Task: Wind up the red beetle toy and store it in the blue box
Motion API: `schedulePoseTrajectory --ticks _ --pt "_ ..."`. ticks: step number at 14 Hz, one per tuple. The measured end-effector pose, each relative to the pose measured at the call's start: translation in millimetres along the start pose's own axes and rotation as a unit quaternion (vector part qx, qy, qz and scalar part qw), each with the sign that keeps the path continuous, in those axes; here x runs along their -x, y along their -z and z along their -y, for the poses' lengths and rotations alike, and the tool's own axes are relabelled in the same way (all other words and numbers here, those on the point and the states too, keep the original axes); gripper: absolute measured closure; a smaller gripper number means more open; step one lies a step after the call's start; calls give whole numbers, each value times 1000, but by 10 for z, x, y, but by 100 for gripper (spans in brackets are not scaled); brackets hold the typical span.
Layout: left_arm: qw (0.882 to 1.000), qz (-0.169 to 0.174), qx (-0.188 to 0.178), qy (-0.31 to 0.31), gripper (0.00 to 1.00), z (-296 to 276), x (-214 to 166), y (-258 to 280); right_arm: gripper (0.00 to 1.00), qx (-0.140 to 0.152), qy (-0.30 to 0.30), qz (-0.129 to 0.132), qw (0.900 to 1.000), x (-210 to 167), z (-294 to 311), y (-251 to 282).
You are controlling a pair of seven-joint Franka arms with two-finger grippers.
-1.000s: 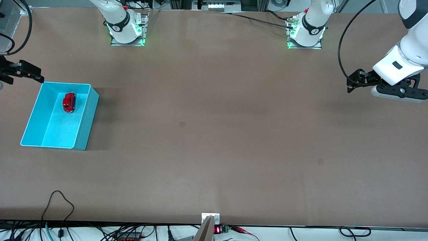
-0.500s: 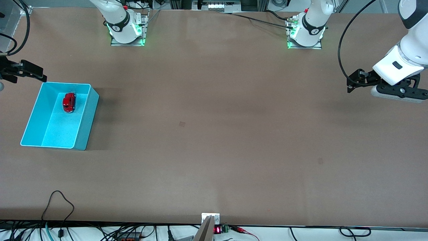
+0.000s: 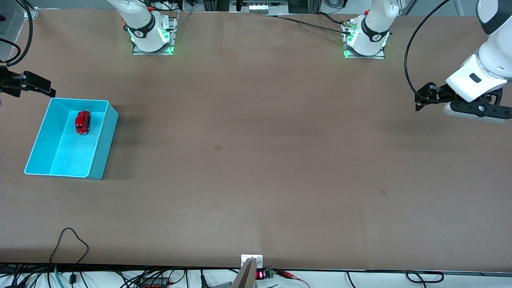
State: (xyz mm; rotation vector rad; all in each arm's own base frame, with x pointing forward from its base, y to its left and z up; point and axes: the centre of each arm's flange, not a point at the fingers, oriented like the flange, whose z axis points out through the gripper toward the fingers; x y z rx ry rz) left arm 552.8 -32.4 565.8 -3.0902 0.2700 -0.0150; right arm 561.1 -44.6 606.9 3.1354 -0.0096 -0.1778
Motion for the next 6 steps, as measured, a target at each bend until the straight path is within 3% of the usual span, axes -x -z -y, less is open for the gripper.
schedulePoseTrajectory --ticks 6 --pt "1000 0 0 0 0 0 0 0 0 -1 -3 10 1000 52 4 17"
